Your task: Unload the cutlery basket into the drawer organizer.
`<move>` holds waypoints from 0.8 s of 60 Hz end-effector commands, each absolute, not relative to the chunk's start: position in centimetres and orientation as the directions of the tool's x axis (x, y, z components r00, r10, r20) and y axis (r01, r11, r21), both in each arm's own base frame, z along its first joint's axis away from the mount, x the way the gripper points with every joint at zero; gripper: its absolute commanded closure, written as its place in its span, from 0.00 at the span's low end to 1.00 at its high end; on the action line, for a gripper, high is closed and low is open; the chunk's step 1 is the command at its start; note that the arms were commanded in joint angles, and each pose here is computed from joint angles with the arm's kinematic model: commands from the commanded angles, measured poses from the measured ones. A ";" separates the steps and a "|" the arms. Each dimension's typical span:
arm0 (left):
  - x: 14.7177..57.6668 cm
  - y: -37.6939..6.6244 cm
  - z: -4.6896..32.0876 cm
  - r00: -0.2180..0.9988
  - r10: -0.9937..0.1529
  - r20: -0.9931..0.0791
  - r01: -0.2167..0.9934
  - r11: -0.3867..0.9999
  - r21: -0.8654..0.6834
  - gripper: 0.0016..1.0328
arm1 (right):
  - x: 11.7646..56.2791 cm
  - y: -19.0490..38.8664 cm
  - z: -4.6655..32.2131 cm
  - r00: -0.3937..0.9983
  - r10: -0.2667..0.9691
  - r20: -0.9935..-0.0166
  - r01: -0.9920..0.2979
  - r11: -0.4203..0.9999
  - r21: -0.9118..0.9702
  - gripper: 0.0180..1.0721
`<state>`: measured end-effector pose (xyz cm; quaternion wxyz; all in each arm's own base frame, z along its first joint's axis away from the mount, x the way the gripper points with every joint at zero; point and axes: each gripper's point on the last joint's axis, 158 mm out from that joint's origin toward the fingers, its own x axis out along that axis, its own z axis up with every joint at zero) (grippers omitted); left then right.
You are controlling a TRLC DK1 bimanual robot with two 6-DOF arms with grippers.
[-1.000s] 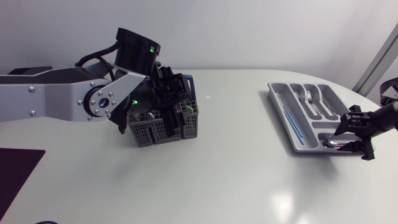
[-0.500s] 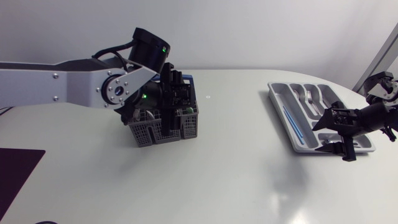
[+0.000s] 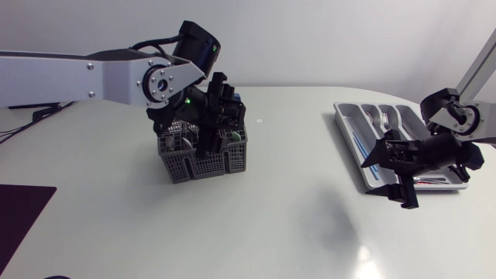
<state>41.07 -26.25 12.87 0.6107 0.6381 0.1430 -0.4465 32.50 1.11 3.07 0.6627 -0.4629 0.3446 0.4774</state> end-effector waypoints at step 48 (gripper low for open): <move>42.8 -27.5 10.3 0.441 -0.331 -0.834 0.753 -0.370 0.544 0.70 | 30.2 6.6 2.5 0.272 0.365 -0.890 -0.961 0.055 -0.272 0.17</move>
